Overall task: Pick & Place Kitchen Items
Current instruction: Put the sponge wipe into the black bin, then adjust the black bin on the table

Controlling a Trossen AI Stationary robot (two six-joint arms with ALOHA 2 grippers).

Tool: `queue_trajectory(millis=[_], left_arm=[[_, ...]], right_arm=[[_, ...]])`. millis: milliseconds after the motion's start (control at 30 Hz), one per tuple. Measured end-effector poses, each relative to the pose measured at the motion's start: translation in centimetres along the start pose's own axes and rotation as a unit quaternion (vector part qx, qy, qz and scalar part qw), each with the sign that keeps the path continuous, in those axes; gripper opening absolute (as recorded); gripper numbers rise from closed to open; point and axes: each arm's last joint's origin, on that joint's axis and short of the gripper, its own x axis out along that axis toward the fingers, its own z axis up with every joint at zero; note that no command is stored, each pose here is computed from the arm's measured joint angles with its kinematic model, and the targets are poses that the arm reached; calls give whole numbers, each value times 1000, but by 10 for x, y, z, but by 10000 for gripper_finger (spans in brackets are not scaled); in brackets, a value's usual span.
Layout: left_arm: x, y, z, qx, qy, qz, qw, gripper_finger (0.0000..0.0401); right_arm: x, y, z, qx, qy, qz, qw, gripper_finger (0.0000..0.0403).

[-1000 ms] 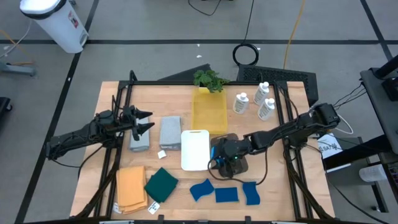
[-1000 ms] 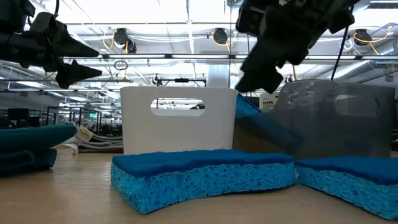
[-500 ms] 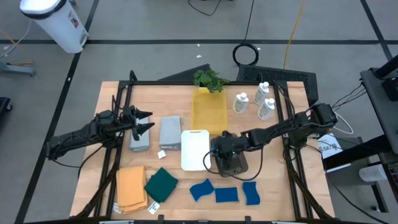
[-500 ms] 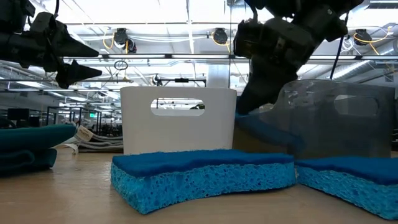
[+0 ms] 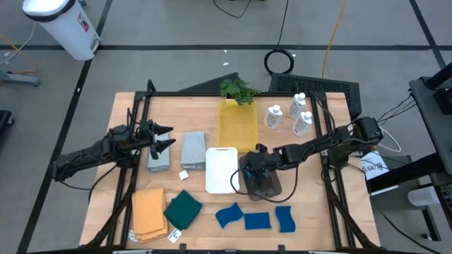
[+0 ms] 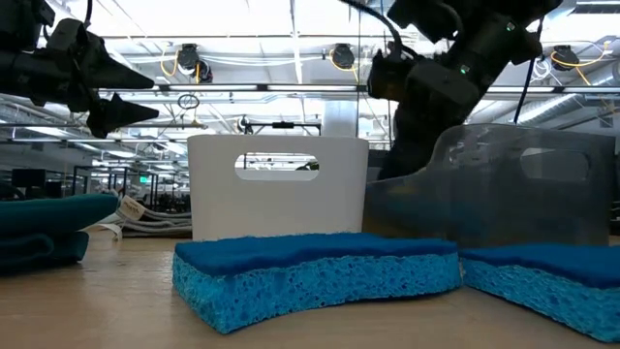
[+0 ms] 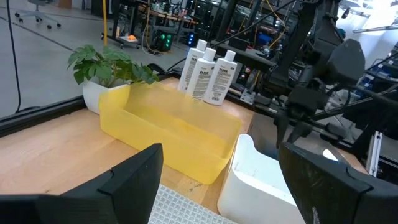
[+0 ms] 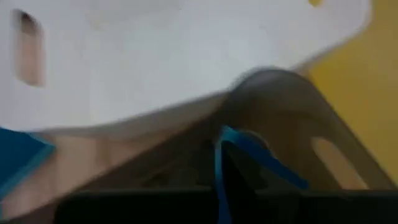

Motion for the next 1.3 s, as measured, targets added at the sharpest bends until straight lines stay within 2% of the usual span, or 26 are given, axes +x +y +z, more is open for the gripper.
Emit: queue_trajectory(millis=[200,300,400,533,600,667,767,900,1033,1300], left_arm=[[0,0,0,0,0,0,1000,324],[0,0,0,0,0,0,1000,324],[0,0,0,0,0,0,1000,324],[0,0,0,0,0,0,1000,324],[0,0,0,0,0,0,1000,324],[0,0,0,0,0,0,1000,324],[0,0,0,0,0,0,1000,324],[0,0,0,0,0,0,1000,324],[0,0,0,0,0,0,1000,324],[0,0,0,0,0,0,1000,324]], right_arm=[[-4,0,2,-1,-4,4,1000,1],[-16,4,6,-3,-16,31,999,3],[-37,10,7,-2,-12,81,997,3],[-69,30,5,8,0,195,981,1],[-83,45,-2,-18,4,238,971,1],[-96,56,-14,-72,20,248,966,1],[-110,67,-36,-114,56,217,968,1],[-121,73,-57,-64,92,149,983,0],[-124,78,-72,-40,101,95,990,0],[-115,72,-91,-16,180,8,983,0]])
